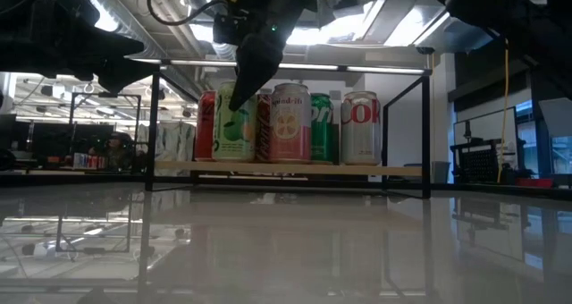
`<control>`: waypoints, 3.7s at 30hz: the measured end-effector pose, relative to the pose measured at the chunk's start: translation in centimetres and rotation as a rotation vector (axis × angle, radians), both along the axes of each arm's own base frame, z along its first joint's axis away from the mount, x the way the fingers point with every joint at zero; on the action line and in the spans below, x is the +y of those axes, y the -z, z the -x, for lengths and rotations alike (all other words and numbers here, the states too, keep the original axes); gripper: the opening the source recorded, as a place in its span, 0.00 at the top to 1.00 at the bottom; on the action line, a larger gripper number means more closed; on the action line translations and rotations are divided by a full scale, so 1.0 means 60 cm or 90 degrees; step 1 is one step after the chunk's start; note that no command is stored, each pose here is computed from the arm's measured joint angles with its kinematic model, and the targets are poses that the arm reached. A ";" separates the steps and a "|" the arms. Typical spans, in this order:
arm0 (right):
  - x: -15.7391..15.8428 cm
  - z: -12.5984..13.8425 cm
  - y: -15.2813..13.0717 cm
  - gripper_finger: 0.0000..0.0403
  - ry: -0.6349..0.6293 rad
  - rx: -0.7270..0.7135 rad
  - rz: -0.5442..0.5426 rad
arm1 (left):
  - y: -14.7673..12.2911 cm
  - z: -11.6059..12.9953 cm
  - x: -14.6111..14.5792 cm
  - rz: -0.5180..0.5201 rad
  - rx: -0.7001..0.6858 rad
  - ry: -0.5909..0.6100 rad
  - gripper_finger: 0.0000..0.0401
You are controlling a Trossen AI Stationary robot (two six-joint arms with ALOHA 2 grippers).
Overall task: Place canned beverage on shelf
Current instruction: Put the light green soda can on the shelf, then return to Home Position
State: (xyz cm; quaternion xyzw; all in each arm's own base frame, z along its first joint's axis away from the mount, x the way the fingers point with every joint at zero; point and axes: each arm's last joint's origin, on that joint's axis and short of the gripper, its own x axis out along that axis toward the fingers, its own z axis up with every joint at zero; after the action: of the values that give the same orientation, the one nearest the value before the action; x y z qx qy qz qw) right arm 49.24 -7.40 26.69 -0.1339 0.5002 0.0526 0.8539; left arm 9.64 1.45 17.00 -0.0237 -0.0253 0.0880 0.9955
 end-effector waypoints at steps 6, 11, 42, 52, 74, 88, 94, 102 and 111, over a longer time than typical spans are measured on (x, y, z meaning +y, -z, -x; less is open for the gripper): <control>0.000 0.000 0.000 0.07 0.000 0.000 0.000 | 0.000 0.000 0.000 0.000 0.000 0.000 0.13; 0.000 0.000 0.000 0.06 -0.001 0.000 -0.002 | 0.000 0.000 0.000 0.000 0.000 0.000 0.13; 0.003 0.010 -0.022 0.06 0.012 -0.004 -0.011 | 0.000 0.000 0.000 0.000 0.000 0.000 0.13; 0.006 0.030 -0.074 0.06 0.011 -0.050 -0.004 | 0.000 0.000 0.000 0.000 0.000 -0.001 0.13; 0.030 0.233 -0.289 0.06 0.046 -0.088 0.060 | 0.000 0.000 0.000 0.000 0.000 0.000 0.13; 0.048 0.364 -0.358 0.06 0.092 -0.112 0.075 | 0.000 0.000 0.000 0.000 0.000 0.000 0.13; 0.053 0.412 -0.329 0.06 0.130 -0.136 0.090 | 0.000 0.000 0.000 0.000 0.000 0.000 0.13; 0.067 0.513 -0.240 0.06 0.174 -0.289 0.086 | 0.000 0.000 0.000 0.000 0.000 0.000 0.13; 0.083 0.625 -0.141 0.06 0.256 -0.409 0.028 | 0.000 0.000 0.000 0.000 0.000 0.000 0.13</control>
State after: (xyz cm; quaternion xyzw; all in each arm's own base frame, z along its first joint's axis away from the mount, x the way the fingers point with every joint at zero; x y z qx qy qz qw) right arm 11.75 -2.45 35.16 -0.0607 0.2242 -0.1714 0.9574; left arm 9.64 1.46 17.00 -0.0236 -0.0254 0.0882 0.9955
